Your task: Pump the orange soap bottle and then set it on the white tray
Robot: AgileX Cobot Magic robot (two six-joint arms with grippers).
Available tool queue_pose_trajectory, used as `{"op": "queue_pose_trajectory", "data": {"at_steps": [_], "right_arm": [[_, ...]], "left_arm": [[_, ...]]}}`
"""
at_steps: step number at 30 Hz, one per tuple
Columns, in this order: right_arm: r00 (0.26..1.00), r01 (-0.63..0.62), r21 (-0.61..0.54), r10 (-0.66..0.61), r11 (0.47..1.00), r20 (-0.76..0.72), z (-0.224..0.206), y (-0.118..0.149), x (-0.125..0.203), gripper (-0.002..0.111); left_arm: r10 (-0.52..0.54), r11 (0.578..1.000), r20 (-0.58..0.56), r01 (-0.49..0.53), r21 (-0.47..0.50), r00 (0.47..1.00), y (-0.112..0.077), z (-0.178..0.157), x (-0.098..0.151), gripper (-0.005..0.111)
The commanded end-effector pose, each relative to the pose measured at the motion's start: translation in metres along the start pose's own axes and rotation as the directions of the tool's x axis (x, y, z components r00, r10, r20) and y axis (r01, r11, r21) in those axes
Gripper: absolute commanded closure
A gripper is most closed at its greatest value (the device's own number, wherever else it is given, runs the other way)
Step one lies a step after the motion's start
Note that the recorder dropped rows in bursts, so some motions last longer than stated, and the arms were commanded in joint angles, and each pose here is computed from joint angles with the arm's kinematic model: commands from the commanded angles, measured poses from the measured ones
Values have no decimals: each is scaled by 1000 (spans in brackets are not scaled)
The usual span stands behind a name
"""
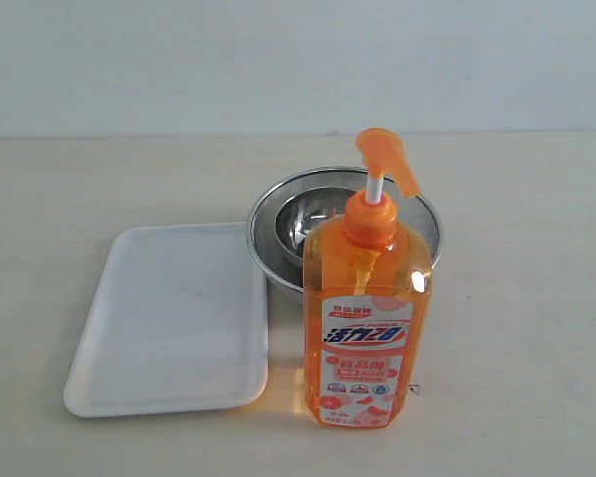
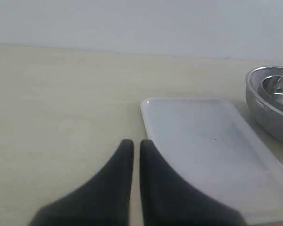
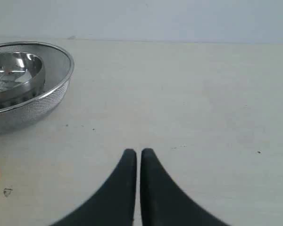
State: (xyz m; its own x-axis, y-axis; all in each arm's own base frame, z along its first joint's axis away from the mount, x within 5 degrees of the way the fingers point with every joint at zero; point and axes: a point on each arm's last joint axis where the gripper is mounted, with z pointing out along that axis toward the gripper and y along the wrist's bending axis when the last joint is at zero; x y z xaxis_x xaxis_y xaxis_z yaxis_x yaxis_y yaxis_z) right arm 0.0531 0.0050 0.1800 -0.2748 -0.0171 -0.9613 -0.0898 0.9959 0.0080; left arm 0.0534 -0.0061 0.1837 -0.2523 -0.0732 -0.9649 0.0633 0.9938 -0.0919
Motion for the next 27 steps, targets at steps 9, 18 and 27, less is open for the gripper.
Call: {"op": "queue_pose_trajectory", "data": {"at_steps": [9,18,27], "right_arm": [[1000,7,3,-7,1000,10,0,0,-1,108],[1000,7,3,-7,1000,10,0,0,-1,108],[1000,15,6,-15,1000,10,0,-1,-1,108]], "left_arm": [[7,1000,2,-7,-6,1000,0,0,1,102],[7,1000,2,-7,-6,1000,0,0,1,102],[7,1000,2,-7,-6,1000,0,0,1,102]]}}
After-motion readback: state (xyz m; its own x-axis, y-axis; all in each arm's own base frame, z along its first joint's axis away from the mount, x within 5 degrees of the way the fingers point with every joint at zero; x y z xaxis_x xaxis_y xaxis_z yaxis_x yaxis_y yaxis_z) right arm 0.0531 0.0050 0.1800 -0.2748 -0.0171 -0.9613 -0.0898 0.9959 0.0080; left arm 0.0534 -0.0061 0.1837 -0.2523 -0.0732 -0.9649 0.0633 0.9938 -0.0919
